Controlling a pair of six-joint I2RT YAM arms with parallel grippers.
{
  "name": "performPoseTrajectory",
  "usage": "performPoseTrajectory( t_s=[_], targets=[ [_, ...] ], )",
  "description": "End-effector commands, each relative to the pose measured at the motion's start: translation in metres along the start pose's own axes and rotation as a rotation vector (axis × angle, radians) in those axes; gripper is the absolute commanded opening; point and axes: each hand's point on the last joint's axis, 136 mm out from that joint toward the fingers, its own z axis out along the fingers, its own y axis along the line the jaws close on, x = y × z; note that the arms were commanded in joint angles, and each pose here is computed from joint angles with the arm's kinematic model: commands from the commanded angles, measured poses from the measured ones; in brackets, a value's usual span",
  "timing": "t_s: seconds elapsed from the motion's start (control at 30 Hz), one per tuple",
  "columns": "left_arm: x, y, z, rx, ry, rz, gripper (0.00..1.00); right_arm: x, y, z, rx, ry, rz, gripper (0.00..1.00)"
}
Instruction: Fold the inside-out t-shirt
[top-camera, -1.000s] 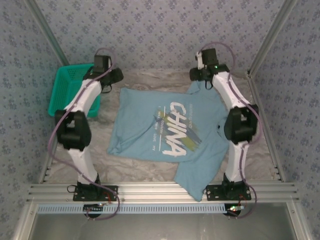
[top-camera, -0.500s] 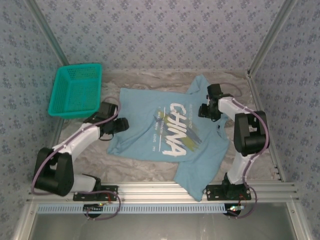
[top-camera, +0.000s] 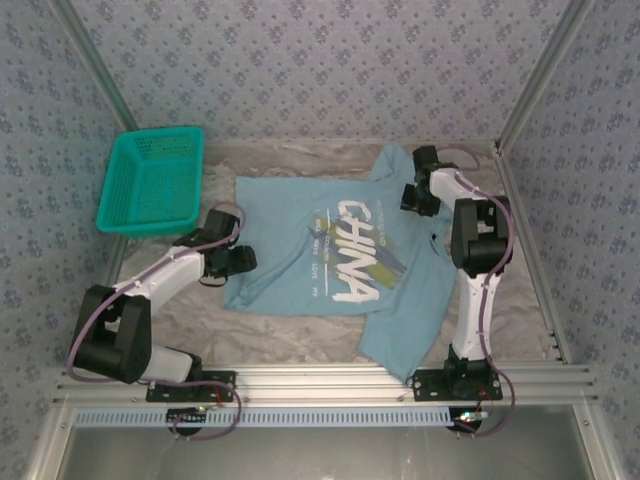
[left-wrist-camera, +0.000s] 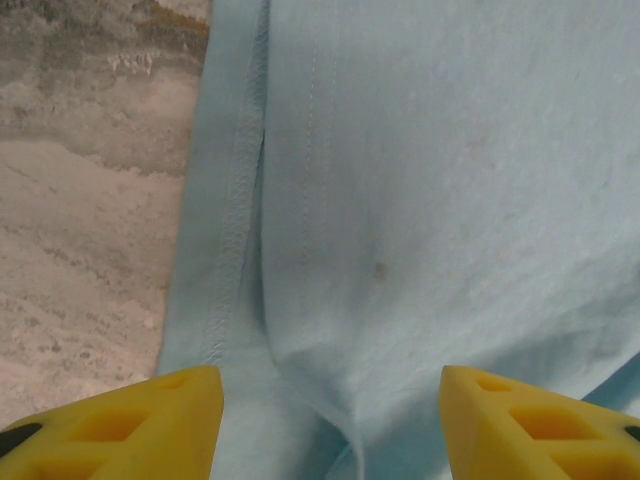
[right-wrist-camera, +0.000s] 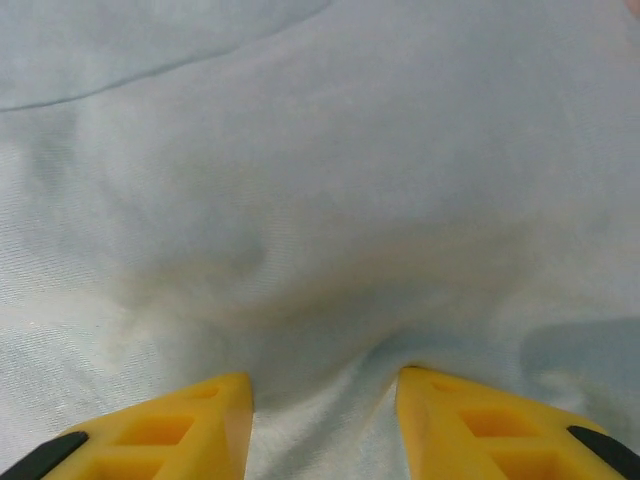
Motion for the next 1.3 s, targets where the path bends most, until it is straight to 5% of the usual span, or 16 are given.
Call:
performPoseTrajectory(
  t_s=[0.0,0.3,0.63,0.87,1.27],
  targets=[
    [0.011,-0.001,-0.013,-0.046,0.014,0.057,0.59,-0.002,-0.006,0.018,0.048,0.065,0.019,0.42],
    [0.045,-0.022,-0.012,-0.072,0.064,0.189,0.63,-0.034,0.007,-0.022,-0.004,-0.052,-0.013,0.45],
    [0.065,-0.012,0.003,-0.186,0.116,0.258,0.65,0.038,0.04,-0.084,-0.16,-0.084,-0.084,0.51],
    [0.068,0.0,0.015,-0.23,0.146,0.276,0.46,0.122,0.055,-0.054,-0.267,0.122,-0.064,0.49],
    [0.066,0.043,-0.006,-0.249,0.084,0.096,0.2,0.146,0.0,-0.027,-0.117,0.187,0.019,0.37]
  ],
)
